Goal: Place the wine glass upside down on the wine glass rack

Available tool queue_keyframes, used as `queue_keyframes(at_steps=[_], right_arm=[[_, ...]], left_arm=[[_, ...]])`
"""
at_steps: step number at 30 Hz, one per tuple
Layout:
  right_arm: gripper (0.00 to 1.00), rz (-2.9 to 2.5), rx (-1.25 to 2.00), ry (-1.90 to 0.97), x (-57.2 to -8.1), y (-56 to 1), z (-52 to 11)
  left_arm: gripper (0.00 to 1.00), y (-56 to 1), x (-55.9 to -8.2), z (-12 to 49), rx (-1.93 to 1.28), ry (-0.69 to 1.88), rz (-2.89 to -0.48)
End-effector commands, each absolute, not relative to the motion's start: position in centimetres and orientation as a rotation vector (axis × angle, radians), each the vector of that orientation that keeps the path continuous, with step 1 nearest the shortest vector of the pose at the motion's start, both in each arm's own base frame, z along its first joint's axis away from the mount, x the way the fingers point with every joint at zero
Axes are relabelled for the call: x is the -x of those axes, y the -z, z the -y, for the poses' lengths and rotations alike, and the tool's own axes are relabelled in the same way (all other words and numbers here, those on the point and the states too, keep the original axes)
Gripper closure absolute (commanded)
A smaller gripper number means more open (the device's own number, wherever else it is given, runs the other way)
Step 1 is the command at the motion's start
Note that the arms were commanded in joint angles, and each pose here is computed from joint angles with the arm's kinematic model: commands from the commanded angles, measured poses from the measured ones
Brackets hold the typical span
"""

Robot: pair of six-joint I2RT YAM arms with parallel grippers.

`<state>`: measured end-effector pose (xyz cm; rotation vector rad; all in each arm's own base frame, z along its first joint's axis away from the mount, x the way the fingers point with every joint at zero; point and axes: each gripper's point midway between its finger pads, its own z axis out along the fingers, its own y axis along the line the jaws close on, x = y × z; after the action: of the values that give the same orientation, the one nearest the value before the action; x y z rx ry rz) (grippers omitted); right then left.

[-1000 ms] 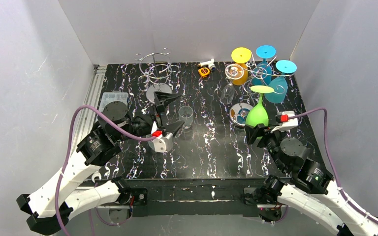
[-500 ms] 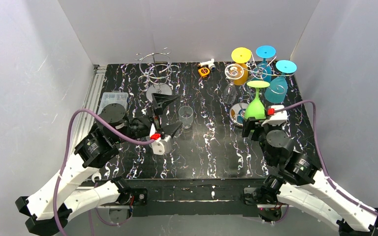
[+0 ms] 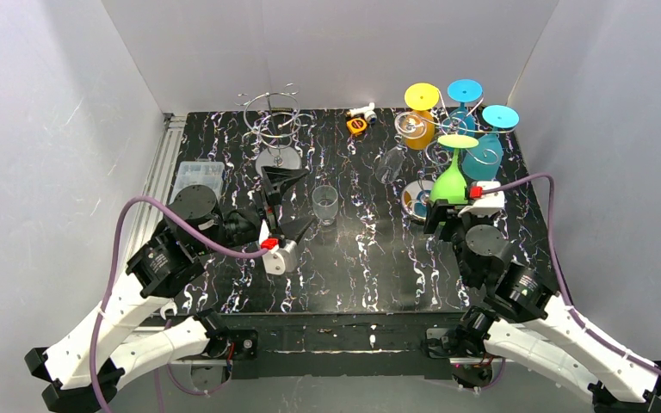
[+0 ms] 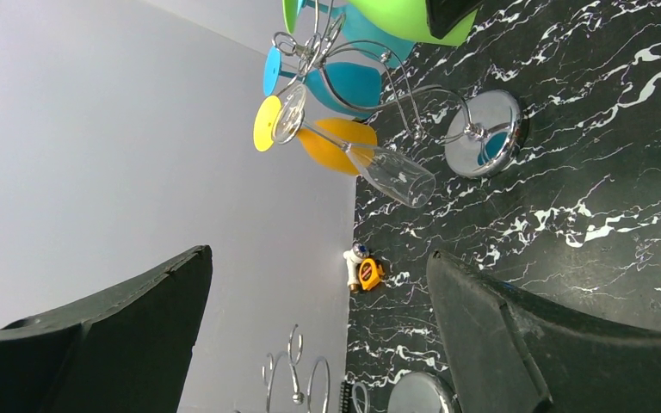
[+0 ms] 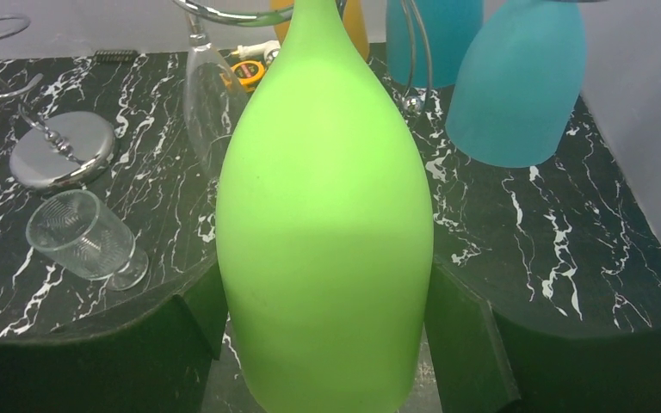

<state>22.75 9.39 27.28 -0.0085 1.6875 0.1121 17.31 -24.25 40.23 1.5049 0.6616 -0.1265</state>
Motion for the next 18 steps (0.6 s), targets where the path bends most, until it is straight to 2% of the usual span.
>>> queue_keyframes(at_steps=[1, 18], right_arm=[[0.29, -1.624, -0.079, -0.103, -23.5, -29.8, -9.0], [0.33, -1.685, -0.117, -0.138, -28.5, -28.8, -7.6]], left_arm=[[0.05, -40.0, -17.0, 23.8, -1.512, 0.116, -0.658], [0.05, -39.7, -17.1, 23.3, -1.518, 0.084, -0.661]])
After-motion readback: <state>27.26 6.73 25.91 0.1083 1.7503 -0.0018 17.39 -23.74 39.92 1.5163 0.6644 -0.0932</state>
